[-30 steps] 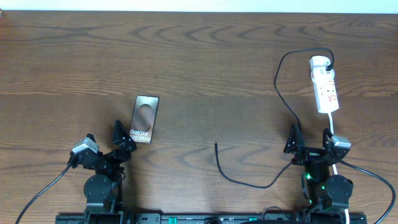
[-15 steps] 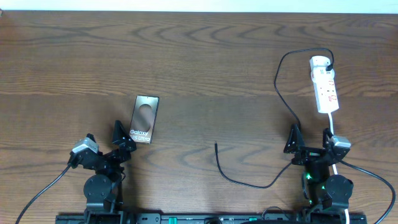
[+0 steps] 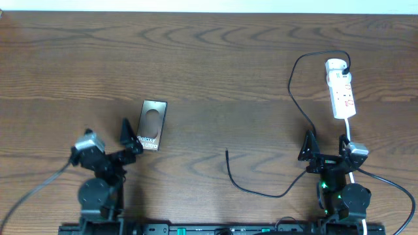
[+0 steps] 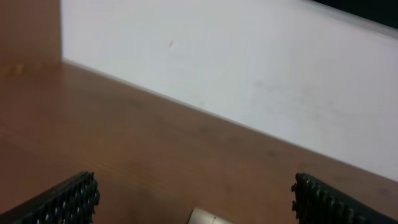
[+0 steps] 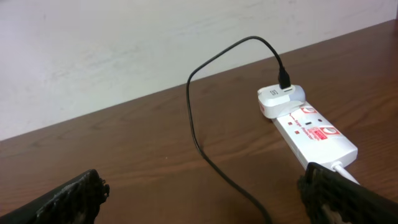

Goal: Plug charger to phone and switch on socket
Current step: 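Move the left gripper forward over the silver phone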

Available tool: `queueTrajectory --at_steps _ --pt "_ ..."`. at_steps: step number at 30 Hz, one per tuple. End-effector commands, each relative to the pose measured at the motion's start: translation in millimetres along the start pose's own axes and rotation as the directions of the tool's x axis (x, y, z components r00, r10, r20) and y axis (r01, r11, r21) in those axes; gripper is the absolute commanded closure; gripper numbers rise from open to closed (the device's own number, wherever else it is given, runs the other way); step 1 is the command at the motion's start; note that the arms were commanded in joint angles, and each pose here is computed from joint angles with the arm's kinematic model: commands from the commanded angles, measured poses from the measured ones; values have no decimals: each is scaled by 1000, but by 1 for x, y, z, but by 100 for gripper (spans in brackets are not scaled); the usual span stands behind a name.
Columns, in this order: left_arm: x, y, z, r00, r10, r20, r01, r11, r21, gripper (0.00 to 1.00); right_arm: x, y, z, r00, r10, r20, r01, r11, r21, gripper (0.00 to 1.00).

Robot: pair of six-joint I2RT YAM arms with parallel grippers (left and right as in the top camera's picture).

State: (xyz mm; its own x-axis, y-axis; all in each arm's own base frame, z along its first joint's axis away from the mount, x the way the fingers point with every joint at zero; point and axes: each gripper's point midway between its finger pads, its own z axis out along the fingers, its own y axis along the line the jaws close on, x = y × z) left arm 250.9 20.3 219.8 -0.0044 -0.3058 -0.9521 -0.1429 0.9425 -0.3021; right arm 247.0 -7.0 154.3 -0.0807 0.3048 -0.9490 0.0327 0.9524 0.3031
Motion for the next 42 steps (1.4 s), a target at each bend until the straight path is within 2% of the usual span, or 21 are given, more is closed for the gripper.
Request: queueTrajectory --at_steps 1,6,10,15,18,23,25,26,28,29,30,31,32,33,42 --pt "-48 -30 10 994 111 -2 -110 991 70 2 0 0 0 1000 -13 4 13 1000 4 1" --pt "-80 -51 47 976 156 -152 -149 987 62 2 0 0 0 1000 -13 4 13 1000 4 1" --pt "-86 -62 77 921 185 -343 -178 983 52 2 0 0 0 1000 -13 4 13 1000 4 1" --pt "-60 -80 101 750 203 -629 -164 979 121 2 0 0 0 1000 -13 4 13 1000 4 1" --pt "-36 -76 103 651 190 -735 -159 981 113 2 0 0 0 1000 -13 4 13 1000 4 1" --pt "7 -65 105 520 167 -838 -163 982 94 2 0 0 0 1000 -13 4 13 1000 4 1" --pt "16 -62 107 492 160 -855 -166 982 89 2 0 0 0 1000 -13 4 13 1000 4 1" --pt "27 -58 104 450 152 -880 -171 982 82 2 0 0 0 1000 -13 4 13 1000 4 1" --pt "34 -56 103 423 146 -895 -170 982 80 2 0 0 0 1000 -13 4 13 1000 4 1" --pt "40 -54 102 405 142 -903 -172 982 77 48 0 0 0 1000 -13 4 13 1000 4 1" --pt "43 -53 102 395 139 -908 -173 982 75 54 0 0 0 1000 -13 4 13 1000 4 1" --pt "47 -52 101 385 136 -913 -169 983 75 54 0 0 0 1000 -13 4 13 1000 4 1" --pt "50 -52 100 378 133 -916 -165 983 75 35 0 0 0 1000 -13 4 13 1000 4 1" --pt "55 -51 98 363 129 -923 -166 984 72 2 0 0 0 1000 -13 4 13 1000 4 1" --pt "92 -35 78 262 105 -959 -179 982 59 2 0 0 0 1000 -13 4 13 1000 4 1"
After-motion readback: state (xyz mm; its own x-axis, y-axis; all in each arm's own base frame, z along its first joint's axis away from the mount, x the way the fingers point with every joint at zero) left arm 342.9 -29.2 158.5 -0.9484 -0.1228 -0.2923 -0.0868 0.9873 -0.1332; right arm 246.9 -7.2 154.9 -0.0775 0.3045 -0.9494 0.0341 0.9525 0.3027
